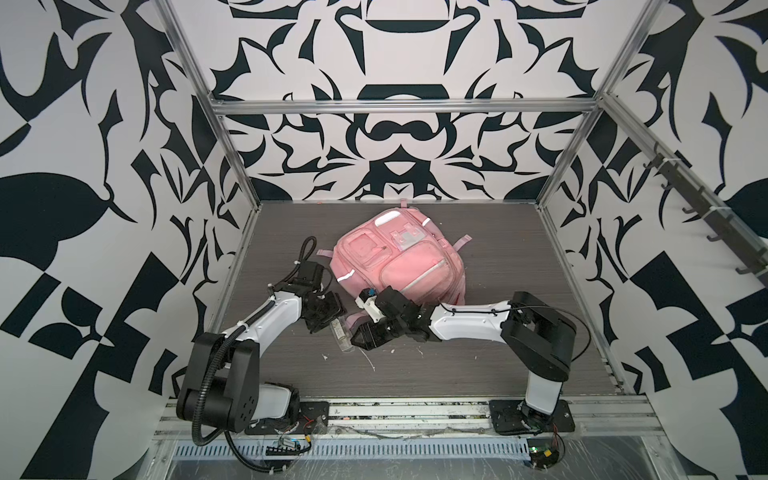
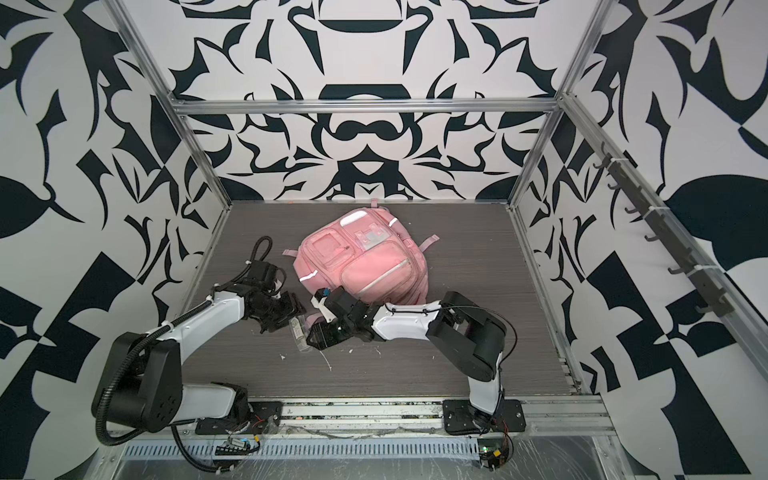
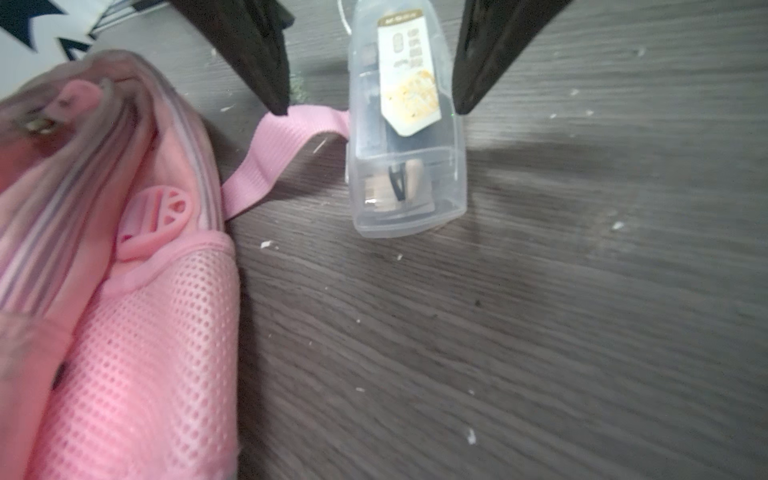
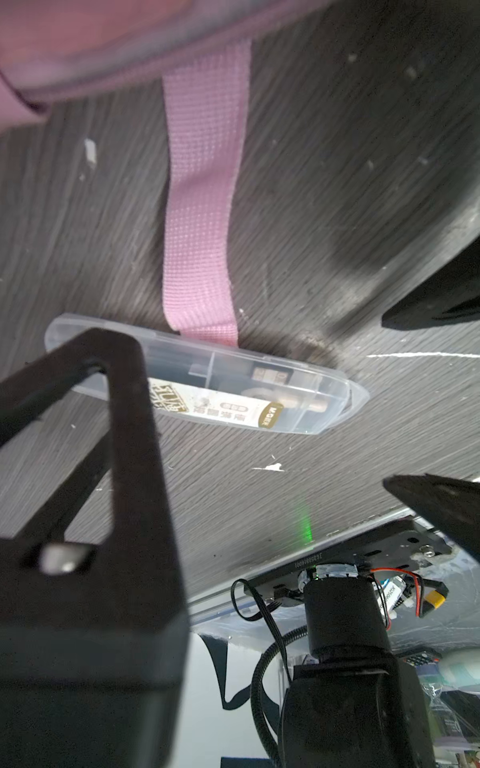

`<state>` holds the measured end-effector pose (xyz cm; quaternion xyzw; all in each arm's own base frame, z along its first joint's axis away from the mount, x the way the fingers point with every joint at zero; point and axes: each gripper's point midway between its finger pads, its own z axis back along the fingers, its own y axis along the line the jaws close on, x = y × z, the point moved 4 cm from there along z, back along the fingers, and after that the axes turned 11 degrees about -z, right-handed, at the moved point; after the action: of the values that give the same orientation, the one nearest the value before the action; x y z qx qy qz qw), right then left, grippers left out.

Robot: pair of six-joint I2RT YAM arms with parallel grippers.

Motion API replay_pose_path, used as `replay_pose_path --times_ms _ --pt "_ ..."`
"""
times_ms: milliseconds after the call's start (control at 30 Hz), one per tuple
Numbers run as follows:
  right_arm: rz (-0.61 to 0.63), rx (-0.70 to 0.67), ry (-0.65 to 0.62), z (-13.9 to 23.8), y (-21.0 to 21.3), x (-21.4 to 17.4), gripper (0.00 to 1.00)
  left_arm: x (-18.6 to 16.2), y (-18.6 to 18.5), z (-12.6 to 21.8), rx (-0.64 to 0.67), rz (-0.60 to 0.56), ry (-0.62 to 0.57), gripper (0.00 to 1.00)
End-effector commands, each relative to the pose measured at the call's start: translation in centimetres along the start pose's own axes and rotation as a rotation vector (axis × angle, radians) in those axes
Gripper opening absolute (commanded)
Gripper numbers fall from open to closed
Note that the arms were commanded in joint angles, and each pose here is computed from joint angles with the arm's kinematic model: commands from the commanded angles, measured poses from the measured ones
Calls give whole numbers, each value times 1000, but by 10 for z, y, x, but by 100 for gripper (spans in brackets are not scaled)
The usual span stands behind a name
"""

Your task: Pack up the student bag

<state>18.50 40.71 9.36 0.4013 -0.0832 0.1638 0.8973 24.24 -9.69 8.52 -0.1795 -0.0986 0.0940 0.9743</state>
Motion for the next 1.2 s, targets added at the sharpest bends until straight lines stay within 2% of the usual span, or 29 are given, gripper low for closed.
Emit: replay_pose_path --times_ms 0,267,500,833,1167 --pt "14 44 -40 11 12 9 59 -6 11 8 82 -28 -5 75" --pt "0 37 -45 15 7 10 59 -6 6 -6 101 -53 22 77" --pt "-18 31 -58 21 -1 8 58 -7 0 -19 187 -123 33 76" --pt "-30 22 -60 26 -7 5 57 -10 9 -24 258 -101 22 68" --pt "-33 26 -63 26 -7 7 57 -13 6 -30 290 -129 43 68"
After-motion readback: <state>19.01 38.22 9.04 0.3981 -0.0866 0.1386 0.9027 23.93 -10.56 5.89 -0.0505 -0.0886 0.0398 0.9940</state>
